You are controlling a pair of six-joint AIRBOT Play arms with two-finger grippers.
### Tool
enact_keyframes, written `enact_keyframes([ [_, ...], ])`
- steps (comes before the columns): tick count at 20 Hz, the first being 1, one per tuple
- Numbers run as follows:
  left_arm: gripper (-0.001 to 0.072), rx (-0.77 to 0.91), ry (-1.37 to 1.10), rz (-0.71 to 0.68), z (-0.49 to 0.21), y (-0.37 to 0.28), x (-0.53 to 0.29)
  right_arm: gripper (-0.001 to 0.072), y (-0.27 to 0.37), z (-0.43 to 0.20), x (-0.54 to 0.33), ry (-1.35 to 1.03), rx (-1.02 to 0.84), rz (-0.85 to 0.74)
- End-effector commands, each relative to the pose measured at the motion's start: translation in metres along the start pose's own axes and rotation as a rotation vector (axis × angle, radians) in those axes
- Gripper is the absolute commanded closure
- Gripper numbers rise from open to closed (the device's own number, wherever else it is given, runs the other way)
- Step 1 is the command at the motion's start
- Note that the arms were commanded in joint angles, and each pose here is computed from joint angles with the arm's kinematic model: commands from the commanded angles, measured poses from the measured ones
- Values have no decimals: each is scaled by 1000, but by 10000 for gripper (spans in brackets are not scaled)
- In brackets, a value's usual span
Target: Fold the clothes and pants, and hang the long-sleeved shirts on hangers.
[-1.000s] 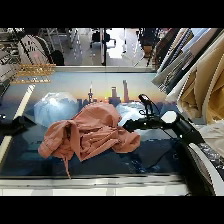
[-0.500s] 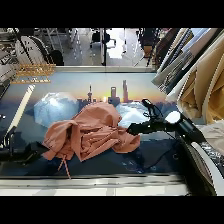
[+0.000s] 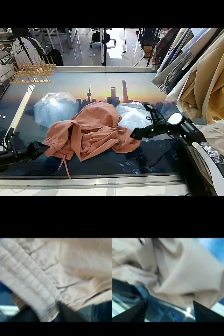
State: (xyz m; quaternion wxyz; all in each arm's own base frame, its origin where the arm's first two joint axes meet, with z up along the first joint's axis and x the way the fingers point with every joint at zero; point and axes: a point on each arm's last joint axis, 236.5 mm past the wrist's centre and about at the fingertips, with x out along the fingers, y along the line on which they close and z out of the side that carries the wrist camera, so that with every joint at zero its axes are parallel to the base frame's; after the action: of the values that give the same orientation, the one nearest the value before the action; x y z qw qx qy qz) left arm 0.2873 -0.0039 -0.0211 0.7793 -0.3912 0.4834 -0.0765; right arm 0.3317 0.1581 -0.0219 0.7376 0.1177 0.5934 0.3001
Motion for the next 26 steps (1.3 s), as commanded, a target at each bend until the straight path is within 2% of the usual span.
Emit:
enact_keyframes([
  [1, 697, 32, -76, -5, 17, -1, -1, 87, -29, -12, 8, 7, 76, -70],
  [4, 698, 29, -139, 19, 35, 6, -10, 90, -56, -24, -10, 29, 116, -86],
  [6, 699, 1, -199, 0, 52, 4, -21, 146, -64, -45, -12, 106, 96, -106],
  [10, 697, -41, -251, -63, 65, -8, -28, 155, -60, -35, 29, 71, 23, -129],
  [12, 697, -43, -246, -67, 64, -8, -28, 323, -63, -30, 53, 69, 4, -161],
  [14, 697, -56, -256, -81, 66, -11, -29, 439, -72, -26, 68, 55, 34, -203],
  [15, 697, -65, -269, -101, 70, -16, -31, 588, -75, -25, 69, 53, 39, -211],
  [16, 698, -67, -287, -118, 75, -21, -35, 671, -79, -24, 65, 50, 45, -228],
  [17, 697, -57, -313, -135, 85, -29, -42, 698, -84, -20, 55, 46, 43, -253],
  [21, 698, 58, -470, -182, 149, -86, -120, 700, -83, 22, -63, -58, -72, -421],
  [24, 698, 132, -736, -254, 203, -148, -235, 700, -43, 58, -212, -329, -185, -606],
  [26, 698, 177, -939, -376, 220, -194, -328, 700, -1, 61, -307, -559, -245, -718],
])
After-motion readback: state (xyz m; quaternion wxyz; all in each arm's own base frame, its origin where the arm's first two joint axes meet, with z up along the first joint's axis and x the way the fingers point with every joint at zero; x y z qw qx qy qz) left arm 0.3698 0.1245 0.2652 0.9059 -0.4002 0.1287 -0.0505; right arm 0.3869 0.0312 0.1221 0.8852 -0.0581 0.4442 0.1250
